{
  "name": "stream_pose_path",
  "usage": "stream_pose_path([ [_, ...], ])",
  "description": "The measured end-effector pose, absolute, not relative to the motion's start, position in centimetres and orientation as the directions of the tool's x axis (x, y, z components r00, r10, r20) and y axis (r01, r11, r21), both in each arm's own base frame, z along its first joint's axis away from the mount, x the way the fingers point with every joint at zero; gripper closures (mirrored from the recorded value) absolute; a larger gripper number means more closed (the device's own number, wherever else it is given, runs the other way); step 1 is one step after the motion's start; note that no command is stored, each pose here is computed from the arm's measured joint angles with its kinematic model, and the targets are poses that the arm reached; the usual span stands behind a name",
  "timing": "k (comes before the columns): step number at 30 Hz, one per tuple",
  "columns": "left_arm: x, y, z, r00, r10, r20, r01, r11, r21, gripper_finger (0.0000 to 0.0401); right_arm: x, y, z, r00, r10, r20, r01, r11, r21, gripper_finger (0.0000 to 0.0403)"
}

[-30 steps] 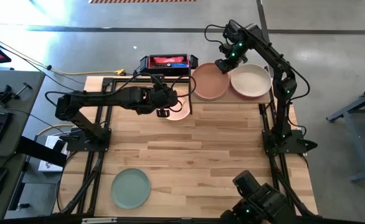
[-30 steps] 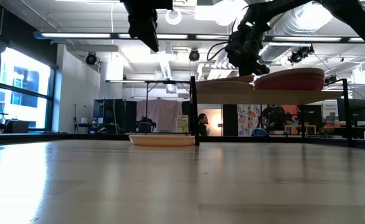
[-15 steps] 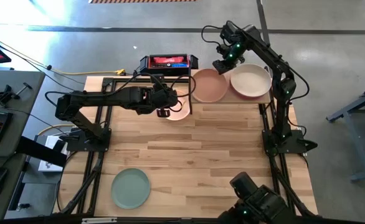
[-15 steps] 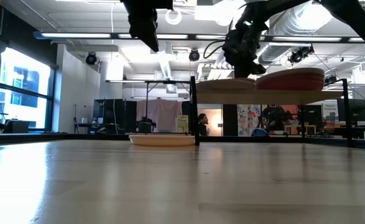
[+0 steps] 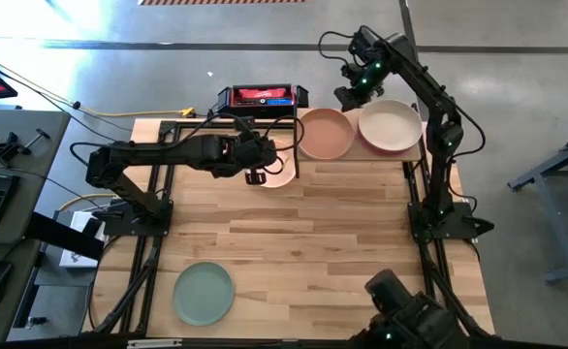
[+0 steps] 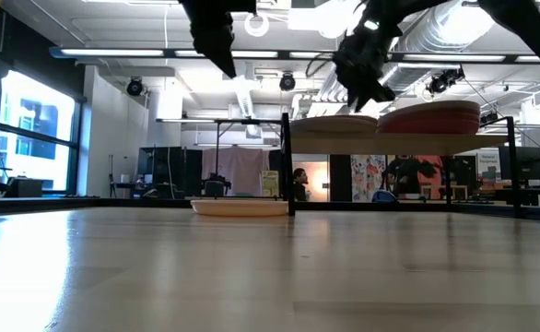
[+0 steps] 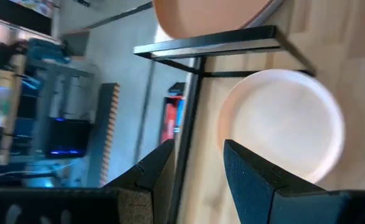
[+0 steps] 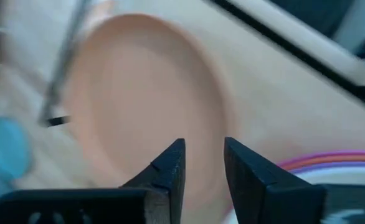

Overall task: Place and stack plates onto a shelf
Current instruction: Stack the light brown plate on top of the brown plate

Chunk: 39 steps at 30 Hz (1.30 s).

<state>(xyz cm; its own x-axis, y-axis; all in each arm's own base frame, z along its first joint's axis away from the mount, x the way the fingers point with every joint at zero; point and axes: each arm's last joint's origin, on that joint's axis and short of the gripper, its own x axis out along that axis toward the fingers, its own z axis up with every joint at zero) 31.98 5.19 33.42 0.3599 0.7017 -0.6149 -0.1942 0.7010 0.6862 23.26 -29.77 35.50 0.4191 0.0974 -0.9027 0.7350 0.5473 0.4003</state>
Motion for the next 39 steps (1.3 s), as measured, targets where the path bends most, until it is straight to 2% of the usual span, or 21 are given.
stream_pose_path([
  [4,31.4,5.7,32.9,0.330,0.646,-0.689,-0.232,0.763,0.604,0.0272,24.6,-27.9,36.6,0.479,0.147,-0.866,0.664,0.584,0.466,0.0321],
  [13,29.2,7.7,32.1,0.136,0.626,-0.767,-0.355,0.754,0.553,0.0272,30.0,-21.5,36.7,0.425,0.234,-0.874,0.522,0.726,0.448,0.0324],
  [19,28.4,8.7,31.8,0.100,0.536,-0.838,-0.433,0.782,0.449,0.0272,32.4,-17.8,36.4,0.357,0.220,-0.908,0.480,0.790,0.381,0.0324],
  [24,28.0,9.1,31.7,0.071,0.515,-0.854,-0.458,0.778,0.431,0.0272,33.4,-16.2,35.0,0.291,0.217,-0.932,0.470,0.816,0.337,0.0324],
  [31,27.1,9.6,31.6,-0.006,0.501,-0.865,-0.460,0.767,0.447,0.0272,33.8,-15.8,32.0,0.211,0.276,-0.938,0.503,0.792,0.346,0.0324],
  [39,26.5,10.1,31.5,-0.055,0.492,-0.869,-0.460,0.760,0.459,0.0272,34.1,-16.0,31.4,0.230,0.251,-0.940,0.494,0.803,0.335,0.0324],
])
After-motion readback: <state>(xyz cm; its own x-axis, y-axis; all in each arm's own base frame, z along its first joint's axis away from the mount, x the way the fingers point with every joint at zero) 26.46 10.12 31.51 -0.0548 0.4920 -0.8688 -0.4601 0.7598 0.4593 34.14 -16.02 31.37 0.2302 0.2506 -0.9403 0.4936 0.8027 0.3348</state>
